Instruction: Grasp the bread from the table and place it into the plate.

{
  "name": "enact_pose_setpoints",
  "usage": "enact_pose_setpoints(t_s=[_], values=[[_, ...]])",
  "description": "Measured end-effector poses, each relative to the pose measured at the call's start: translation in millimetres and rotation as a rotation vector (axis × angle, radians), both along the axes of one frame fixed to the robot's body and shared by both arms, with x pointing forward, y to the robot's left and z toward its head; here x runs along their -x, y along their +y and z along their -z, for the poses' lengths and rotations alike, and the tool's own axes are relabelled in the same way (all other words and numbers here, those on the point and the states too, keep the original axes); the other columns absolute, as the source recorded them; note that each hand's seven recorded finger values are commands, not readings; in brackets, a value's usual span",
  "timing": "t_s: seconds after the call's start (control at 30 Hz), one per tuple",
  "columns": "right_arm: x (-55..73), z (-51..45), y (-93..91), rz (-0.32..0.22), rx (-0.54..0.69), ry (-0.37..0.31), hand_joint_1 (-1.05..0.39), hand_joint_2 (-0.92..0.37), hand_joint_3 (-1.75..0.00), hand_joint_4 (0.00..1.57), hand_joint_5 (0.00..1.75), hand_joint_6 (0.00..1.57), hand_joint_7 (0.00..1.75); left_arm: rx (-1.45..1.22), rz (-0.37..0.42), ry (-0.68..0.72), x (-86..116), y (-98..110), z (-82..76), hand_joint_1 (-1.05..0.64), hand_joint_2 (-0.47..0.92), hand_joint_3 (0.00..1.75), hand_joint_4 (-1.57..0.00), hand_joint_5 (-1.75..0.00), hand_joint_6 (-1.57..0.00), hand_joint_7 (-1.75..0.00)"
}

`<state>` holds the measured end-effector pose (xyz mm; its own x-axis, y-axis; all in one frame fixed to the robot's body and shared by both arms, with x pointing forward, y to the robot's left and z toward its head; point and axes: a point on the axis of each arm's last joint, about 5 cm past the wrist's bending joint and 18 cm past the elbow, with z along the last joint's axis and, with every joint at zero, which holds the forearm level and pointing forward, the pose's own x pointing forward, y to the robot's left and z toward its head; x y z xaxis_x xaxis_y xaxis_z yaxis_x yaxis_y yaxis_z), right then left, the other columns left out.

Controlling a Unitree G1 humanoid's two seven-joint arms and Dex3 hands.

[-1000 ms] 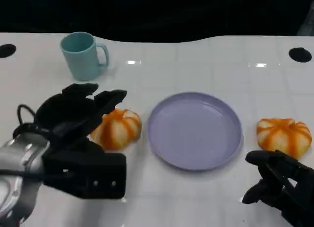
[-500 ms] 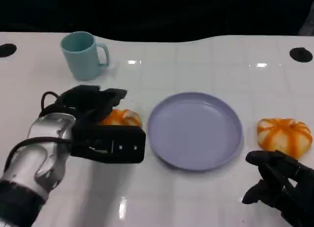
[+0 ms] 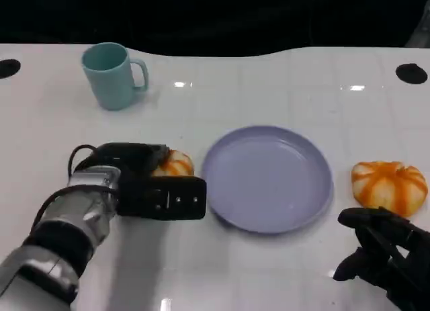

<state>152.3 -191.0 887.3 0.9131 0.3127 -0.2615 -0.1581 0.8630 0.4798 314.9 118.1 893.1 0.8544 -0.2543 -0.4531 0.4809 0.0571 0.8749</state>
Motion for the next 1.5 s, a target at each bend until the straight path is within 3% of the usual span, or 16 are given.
enact_pose_setpoints(t_s=[0.27,0.3,0.33,0.4,0.5,0.53,0.57,0.6,0.63,0.67,0.77,1.17,1.23,1.5], values=[[0.1,0.0,-0.2,-0.005,-0.005,-0.003,-0.46,-0.92,-0.23,0.61,1.44,0.58,1.03,0.031,-0.02,-0.014,-1,-3,4.5,-0.32,0.8,0.01,-0.25,-0.07,-0.29,-0.02],[0.2,0.1,-0.2,-0.005,-0.005,-0.003,-0.46,-0.92,-0.23,0.61,1.44,0.58,1.03,0.031,-0.022,-0.013,-1,-2,5.0,-0.29,0.87,0.11,-0.58,-0.21,-0.6,-0.07],[0.3,0.1,-0.2,-0.005,-0.005,-0.002,-0.46,-0.92,-0.23,0.61,1.44,0.58,1.03,0.043,-0.025,-0.022,-1,-2,5.9,-0.27,0.9,0.14,-0.7,-0.26,-0.71,-0.08],[1.1,0.6,-0.3,-0.005,-0.007,0.0,-0.46,-0.92,-0.23,0.62,1.44,0.58,1.03,0.08,-0.032,-0.058,1,-1,8.4,-0.26,0.92,0.17,-0.8,-0.29,-0.8,-0.09],[1.8,1.1,-0.5,-0.004,-0.008,0.004,-0.46,-0.92,-0.23,0.62,1.44,0.58,1.03,0.102,-0.039,-0.09,1,0,9.8,-0.26,0.92,0.18,-0.82,-0.3,-0.83,-0.08],[1.8,1.1,-0.4,-0.004,-0.008,0.003,-0.46,-0.92,-0.25,0.61,1.45,0.58,1.03,0.106,-0.04,-0.093,2,0,10.1,-0.2,0.9,0.29,-0.82,-1.15,-0.73,-0.97],[1.8,1.1,-0.4,-0.005,-0.008,0.003,-0.46,-0.92,-0.25,0.6,1.45,0.58,1.04,0.12,-0.044,-0.118,2,1,10.8,-0.19,0.9,0.34,-0.81,-1.44,-0.66,-1.35],[1.8,1.1,-0.4,-0.005,-0.009,0.002,-0.46,-0.92,-0.25,0.6,1.46,0.58,1.04,0.147,-0.056,-0.163,3,1,12.4,-0.17,0.83,0.47,-0.83,-1.59,-0.64,-1.54],[1.8,1.0,-0.4,-0.006,-0.009,0.002,-0.47,-0.92,-0.25,0.6,1.46,0.58,1.04,0.177,-0.065,-0.205,4,1,13.6,-0.13,0.68,0.76,-0.83,-1.68,-0.6,-1.66],[1.7,1.0,-0.3,-0.007,-0.01,0.001,-0.47,-0.92,-0.25,0.6,1.46,0.59,1.04,0.215,-0.077,-0.248,5,2,14.6,-0.12,0.61,0.88,-0.83,-1.71,-0.59,-1.7],[1.6,0.8,-0.3,-0.006,-0.009,0.001,-0.47,-0.92,-0.24,0.6,1.47,0.59,1.04,0.3,-0.102,-0.328,6,3,13.9,-0.13,0.59,1.03,-0.85,-1.74,-0.61,-1.74],[0.8,0.3,-0.2,0.001,-0.001,0.002,-0.48,-0.92,-0.24,0.6,1.47,0.57,1.05,0.501,-0.209,-0.395,-3,15,-4.7,-0.17,0.6,1.07,-0.86,-1.75,-0.65,-1.75],[0.6,0.2,-0.3,0.001,-0.001,0.001,-0.47,-0.92,-0.24,0.61,1.47,0.56,1.05,0.515,-0.212,-0.39,-5,15,-8.4,-0.13,0.53,1.16,-0.87,-1.75,-0.68,-1.75],[0.3,0.7,-0.6,0.0,-0.003,0.003,-0.47,-0.92,-0.23,0.61,1.47,0.58,1.06,0.578,-0.082,-0.424,-11,4,-30.0,-0.11,0.47,1.22,-0.86,-1.75,-0.71,-1.75]])
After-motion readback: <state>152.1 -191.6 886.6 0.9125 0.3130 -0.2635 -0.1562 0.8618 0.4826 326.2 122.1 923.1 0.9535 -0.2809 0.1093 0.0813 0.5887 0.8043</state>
